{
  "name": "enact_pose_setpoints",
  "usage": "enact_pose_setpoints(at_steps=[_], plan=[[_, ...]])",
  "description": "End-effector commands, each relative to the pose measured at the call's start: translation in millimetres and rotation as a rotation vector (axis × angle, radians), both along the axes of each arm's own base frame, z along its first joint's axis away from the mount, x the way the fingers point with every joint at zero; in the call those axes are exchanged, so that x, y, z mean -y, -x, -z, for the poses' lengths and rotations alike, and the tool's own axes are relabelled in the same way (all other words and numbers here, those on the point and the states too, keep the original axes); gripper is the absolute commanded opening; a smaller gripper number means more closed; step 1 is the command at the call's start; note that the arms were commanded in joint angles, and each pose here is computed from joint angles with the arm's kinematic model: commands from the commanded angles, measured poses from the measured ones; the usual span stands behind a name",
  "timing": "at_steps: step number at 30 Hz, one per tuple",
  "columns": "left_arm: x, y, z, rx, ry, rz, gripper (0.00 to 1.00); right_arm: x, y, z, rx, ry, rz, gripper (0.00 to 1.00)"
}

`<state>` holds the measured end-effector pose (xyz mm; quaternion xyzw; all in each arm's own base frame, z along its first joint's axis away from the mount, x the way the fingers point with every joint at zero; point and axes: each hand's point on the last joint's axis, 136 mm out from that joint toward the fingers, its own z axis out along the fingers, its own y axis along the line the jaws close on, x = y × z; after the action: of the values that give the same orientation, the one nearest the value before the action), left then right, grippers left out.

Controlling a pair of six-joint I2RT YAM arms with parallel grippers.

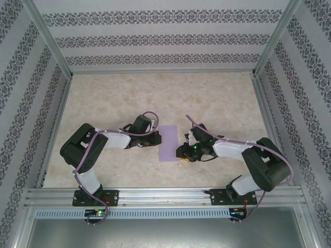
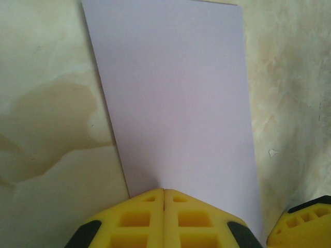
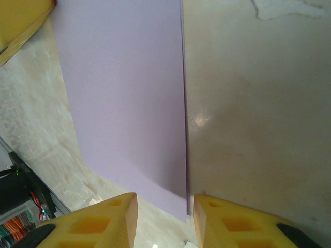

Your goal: Fold a paper plane with a square sheet of paper (fold left side to right side)

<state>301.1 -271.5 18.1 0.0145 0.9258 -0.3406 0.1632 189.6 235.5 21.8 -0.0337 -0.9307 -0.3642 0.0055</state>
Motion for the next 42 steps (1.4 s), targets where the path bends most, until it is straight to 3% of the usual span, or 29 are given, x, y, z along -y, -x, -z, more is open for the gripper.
enact_pose_setpoints(at_steps=[1, 22, 42], plan=[[-16.8, 38.9, 40.6, -0.153, -0.110, 0.012, 0.00, -18.0, -8.8, -9.9, 0.031, -0.064, -0.019, 0.35], [-12.7, 39.3, 39.3, -0.149, -0.102, 0.021, 0.00, -16.0, -21.1, -18.1, 0.050, -0.099, 0.015, 0.36], [-8.7, 37.1, 31.3, -0.124, -0.087, 0.036, 0.00, -13.9, -88.4, -13.0, 0.094, -0.141, 0.040, 0.32]])
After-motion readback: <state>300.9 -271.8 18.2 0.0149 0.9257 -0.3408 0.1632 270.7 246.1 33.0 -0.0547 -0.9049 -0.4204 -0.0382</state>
